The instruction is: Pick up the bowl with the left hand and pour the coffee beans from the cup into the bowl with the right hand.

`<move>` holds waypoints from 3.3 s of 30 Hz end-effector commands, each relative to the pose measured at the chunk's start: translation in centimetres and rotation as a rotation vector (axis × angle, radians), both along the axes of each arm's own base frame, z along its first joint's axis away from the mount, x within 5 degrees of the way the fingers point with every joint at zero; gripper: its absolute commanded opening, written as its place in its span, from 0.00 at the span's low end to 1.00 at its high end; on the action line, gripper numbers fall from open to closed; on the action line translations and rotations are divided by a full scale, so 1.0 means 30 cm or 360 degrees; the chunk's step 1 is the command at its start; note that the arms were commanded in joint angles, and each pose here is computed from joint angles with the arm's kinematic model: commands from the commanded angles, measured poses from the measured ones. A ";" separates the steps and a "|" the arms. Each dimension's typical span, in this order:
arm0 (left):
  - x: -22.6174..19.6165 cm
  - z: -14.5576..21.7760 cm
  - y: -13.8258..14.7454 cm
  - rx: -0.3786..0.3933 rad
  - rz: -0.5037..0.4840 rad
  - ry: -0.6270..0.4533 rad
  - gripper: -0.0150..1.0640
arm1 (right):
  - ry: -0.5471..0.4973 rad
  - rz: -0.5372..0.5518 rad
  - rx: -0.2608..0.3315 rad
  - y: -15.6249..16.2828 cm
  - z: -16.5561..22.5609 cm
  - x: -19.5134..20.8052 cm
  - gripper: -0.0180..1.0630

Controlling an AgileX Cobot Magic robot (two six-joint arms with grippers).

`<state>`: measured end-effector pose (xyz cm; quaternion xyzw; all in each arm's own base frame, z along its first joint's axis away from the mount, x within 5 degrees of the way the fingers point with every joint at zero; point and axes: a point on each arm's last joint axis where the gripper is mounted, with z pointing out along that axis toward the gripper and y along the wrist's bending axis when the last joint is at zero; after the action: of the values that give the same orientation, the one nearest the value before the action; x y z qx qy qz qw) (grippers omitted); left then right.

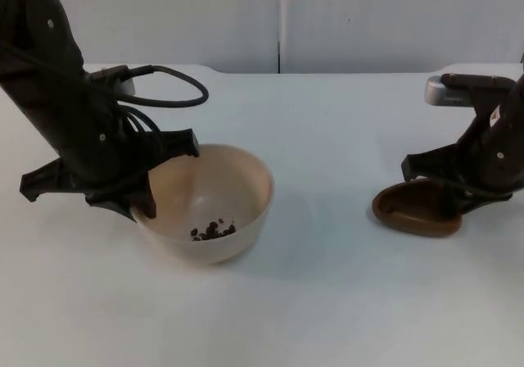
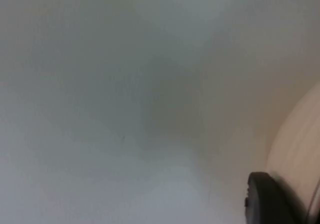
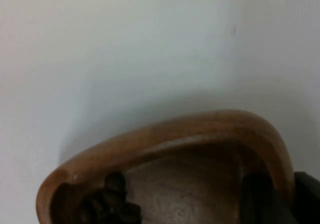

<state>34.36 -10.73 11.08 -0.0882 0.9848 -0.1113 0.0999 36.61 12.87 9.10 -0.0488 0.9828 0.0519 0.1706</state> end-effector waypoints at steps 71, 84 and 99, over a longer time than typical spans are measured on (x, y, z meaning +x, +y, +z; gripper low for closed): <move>-0.419 0.910 0.091 -0.0163 -0.0464 -0.1272 0.75 | -0.1059 0.0231 0.0140 -0.178 1.031 -0.492 0.81; -0.555 0.926 0.125 -0.0169 -0.0494 -0.1360 0.75 | -0.1163 0.0298 0.0141 -0.234 1.008 -0.668 0.81; -0.781 0.840 0.185 -0.0190 -0.0488 -0.1476 0.75 | -0.1247 0.0290 0.0195 -0.307 0.866 -0.891 0.81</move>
<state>11.86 -5.39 36.56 0.1123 0.8343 -0.2026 0.5002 10.58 3.90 35.42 -0.1377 0.8381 0.1028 0.5177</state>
